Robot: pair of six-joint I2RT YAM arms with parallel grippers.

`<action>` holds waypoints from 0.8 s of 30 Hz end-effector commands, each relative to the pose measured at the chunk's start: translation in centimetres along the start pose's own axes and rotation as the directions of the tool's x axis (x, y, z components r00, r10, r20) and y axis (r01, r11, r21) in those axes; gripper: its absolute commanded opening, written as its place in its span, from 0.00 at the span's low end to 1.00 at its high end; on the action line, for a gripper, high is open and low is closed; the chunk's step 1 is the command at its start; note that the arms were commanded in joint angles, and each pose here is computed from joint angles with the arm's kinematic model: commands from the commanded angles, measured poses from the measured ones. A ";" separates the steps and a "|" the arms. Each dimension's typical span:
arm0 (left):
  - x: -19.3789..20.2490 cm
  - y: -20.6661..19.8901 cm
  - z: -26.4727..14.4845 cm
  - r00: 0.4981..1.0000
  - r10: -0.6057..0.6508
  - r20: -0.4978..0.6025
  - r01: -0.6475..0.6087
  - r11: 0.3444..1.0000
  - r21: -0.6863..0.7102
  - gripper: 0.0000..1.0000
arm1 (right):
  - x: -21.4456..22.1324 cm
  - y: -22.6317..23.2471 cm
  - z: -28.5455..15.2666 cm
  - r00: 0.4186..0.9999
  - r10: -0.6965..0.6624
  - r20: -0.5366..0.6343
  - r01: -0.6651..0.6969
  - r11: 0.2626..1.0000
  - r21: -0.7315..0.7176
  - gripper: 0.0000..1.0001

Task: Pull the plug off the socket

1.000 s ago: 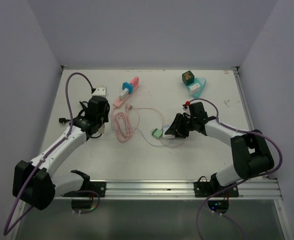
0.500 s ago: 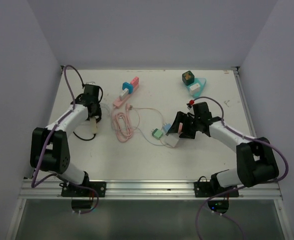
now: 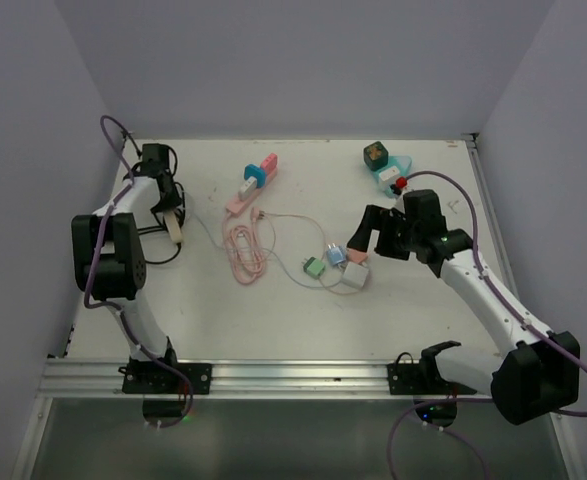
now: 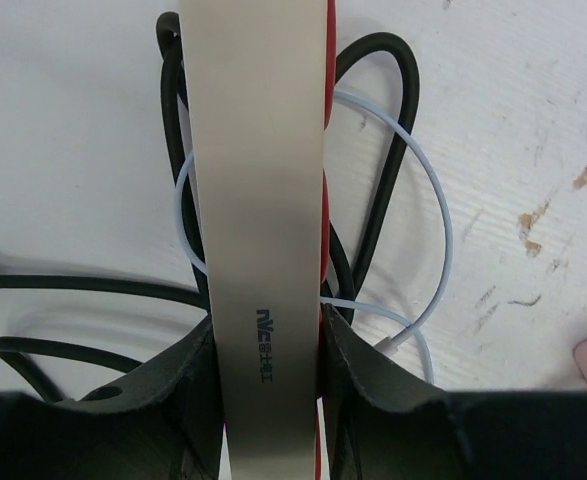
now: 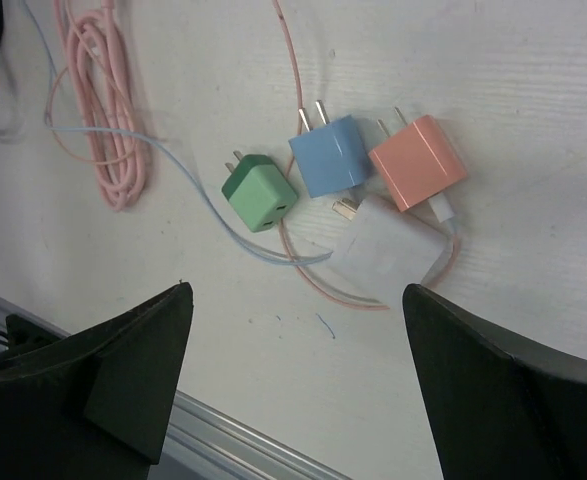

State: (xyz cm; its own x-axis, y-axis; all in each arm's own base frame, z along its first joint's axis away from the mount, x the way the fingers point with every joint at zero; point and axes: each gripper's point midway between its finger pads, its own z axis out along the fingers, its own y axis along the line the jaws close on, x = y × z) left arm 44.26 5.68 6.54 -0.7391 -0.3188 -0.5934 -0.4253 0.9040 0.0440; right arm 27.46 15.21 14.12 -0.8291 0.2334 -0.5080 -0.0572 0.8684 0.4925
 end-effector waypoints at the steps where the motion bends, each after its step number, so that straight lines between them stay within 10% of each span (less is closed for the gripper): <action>1: -3.3 0.6 -0.8 0.997 -0.025 0.069 0.025 1.000 0.005 0.30 | -2.0 0.6 -2.4 0.996 -0.048 0.075 0.046 0.999 0.020 0.90; 9: -5.8 0.2 -5.0 0.990 -0.042 0.132 0.032 0.996 0.079 0.63 | -3.9 1.3 -3.6 0.987 -0.066 0.147 0.063 0.998 0.024 0.92; 24: -1.5 -7.3 -16.8 0.965 -0.014 0.264 -0.131 0.842 0.523 0.86 | -6.0 3.8 -5.3 0.967 -0.101 0.235 0.119 0.991 -0.064 0.95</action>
State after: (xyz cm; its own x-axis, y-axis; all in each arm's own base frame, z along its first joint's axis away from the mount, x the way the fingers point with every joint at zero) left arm 39.77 -1.10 20.91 -0.5717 -0.3091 -0.7600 -0.1479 0.9500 -0.2751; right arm 28.72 14.13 19.42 -0.7264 0.2432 -0.6428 -0.1049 0.8851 0.4534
